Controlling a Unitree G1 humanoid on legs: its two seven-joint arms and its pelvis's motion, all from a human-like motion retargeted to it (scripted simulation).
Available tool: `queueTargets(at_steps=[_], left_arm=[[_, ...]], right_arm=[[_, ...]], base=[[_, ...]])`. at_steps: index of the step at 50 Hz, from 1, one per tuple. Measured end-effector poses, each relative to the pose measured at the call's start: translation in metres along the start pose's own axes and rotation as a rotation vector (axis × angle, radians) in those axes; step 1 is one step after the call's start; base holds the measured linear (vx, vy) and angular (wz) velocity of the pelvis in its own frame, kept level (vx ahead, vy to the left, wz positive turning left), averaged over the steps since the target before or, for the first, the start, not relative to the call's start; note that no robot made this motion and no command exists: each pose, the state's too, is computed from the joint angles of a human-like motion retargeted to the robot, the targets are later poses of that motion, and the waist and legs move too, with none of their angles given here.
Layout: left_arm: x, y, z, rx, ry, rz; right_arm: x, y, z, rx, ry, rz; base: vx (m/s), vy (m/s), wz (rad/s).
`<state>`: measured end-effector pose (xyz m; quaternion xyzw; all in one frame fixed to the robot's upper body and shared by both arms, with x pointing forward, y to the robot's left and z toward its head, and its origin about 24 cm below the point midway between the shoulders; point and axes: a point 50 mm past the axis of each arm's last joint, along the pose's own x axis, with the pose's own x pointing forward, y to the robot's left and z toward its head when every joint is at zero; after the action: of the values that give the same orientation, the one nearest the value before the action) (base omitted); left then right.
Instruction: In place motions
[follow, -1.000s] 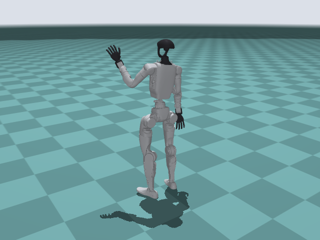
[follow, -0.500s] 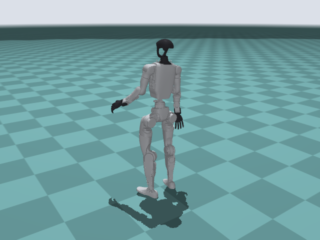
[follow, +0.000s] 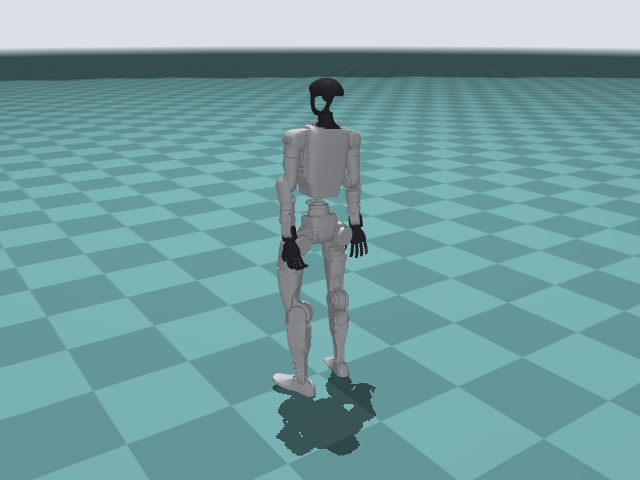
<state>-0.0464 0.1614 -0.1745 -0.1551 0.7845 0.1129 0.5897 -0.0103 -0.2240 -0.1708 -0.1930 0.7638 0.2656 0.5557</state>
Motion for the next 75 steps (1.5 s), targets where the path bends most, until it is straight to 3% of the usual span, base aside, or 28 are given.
queueTargets(at_steps=[15, 27, 48, 60, 75], left_arm=[[-0.012, -0.031, 0.056, 0.231, -0.188, -0.092], [-0.016, -0.025, 0.069, 0.424, -0.222, -0.038], [-0.008, -0.014, 0.037, 0.331, -0.092, -0.072], [-0.005, -0.017, 0.036, 0.204, -0.154, -0.123], [-0.012, 0.002, 0.06, 0.159, -0.266, -0.045]], right_arm=[[-0.002, -0.004, 0.009, -0.099, 0.0, -0.011], [-0.003, -0.006, 0.01, -0.111, 0.011, -0.03], [-0.003, -0.007, 0.005, -0.008, 0.019, -0.045], [-0.006, -0.015, 0.01, -0.026, 0.002, -0.064], [-0.007, -0.019, -0.011, 0.125, 0.004, -0.017]], base=[[0.0, 0.0, 0.07], [0.0, 0.0, 0.0], [0.0, -0.01, -0.02], [-0.03, -0.08, 0.11], [-0.06, 0.0, 0.19]])
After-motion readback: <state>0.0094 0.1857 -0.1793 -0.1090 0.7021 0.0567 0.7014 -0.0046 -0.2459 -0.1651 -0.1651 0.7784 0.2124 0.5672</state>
